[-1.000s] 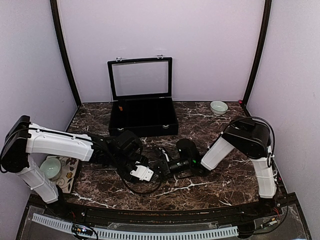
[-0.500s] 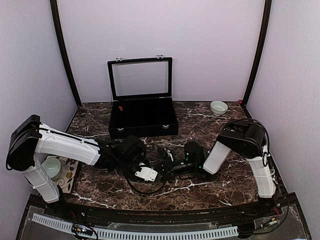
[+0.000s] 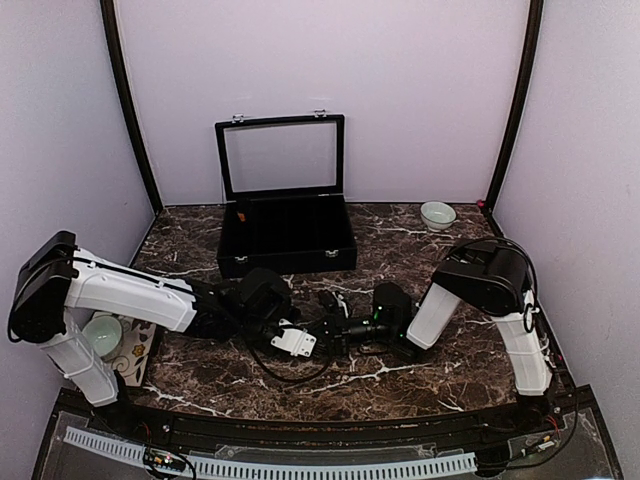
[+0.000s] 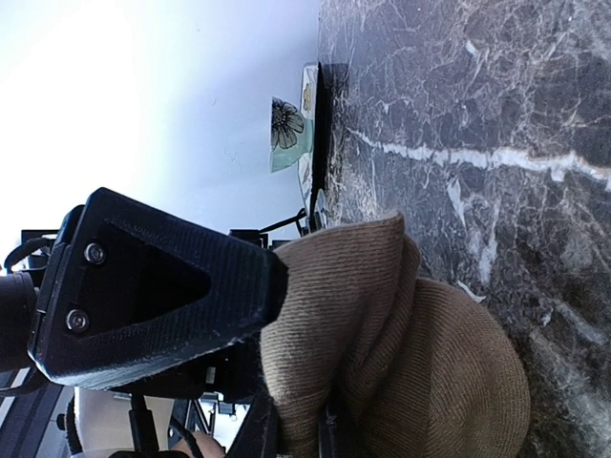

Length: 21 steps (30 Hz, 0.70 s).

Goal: Roll the socks
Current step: Pick up the sock from the center of the board.

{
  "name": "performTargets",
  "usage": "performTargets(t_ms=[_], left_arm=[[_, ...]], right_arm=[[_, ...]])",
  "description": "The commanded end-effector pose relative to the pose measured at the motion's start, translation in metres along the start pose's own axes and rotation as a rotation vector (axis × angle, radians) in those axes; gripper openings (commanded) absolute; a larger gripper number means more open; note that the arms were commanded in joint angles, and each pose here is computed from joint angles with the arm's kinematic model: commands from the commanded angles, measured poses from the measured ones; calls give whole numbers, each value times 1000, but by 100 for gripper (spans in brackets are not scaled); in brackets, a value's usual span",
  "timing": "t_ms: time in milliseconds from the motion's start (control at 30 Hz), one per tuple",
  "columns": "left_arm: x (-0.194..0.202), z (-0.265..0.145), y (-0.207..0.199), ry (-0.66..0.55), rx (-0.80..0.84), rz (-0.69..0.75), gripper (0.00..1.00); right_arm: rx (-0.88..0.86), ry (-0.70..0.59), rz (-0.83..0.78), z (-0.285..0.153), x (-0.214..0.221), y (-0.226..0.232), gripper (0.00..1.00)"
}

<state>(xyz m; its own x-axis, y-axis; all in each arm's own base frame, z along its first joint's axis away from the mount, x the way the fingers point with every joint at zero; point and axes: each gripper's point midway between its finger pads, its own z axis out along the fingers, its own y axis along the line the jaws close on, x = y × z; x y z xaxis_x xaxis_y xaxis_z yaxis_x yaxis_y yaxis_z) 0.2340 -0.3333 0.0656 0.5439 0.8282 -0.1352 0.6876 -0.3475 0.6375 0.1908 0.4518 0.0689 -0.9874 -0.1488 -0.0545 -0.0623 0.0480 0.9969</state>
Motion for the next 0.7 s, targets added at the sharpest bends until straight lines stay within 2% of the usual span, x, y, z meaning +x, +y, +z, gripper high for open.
performTargets(t_ms=[0, 133, 167, 233, 400, 567, 667], left_arm=[[-6, -11, 12, -12, -57, -38, 58], [-16, -19, 1, -22, -1, -67, 68], [-18, -22, -1, -27, 12, -75, 80], [-20, -27, -5, -35, 41, -100, 86], [-24, -32, 4, -38, 42, -173, 84], [-14, -30, 20, -8, -45, -197, 66], [-3, -28, 27, 20, -87, -190, 61]], right_arm=[[-91, 1, -74, 5, 2, 33, 0], [-60, 3, -106, 6, 0, 32, 0], [-48, 4, -101, 7, 0, 31, 0], [-47, 3, -120, 7, -1, 33, 0], [-60, -5, -144, 8, -4, 41, 0], [-94, -11, -132, 4, 0, 48, 0], [-120, -11, -121, 3, 3, 53, 0]])
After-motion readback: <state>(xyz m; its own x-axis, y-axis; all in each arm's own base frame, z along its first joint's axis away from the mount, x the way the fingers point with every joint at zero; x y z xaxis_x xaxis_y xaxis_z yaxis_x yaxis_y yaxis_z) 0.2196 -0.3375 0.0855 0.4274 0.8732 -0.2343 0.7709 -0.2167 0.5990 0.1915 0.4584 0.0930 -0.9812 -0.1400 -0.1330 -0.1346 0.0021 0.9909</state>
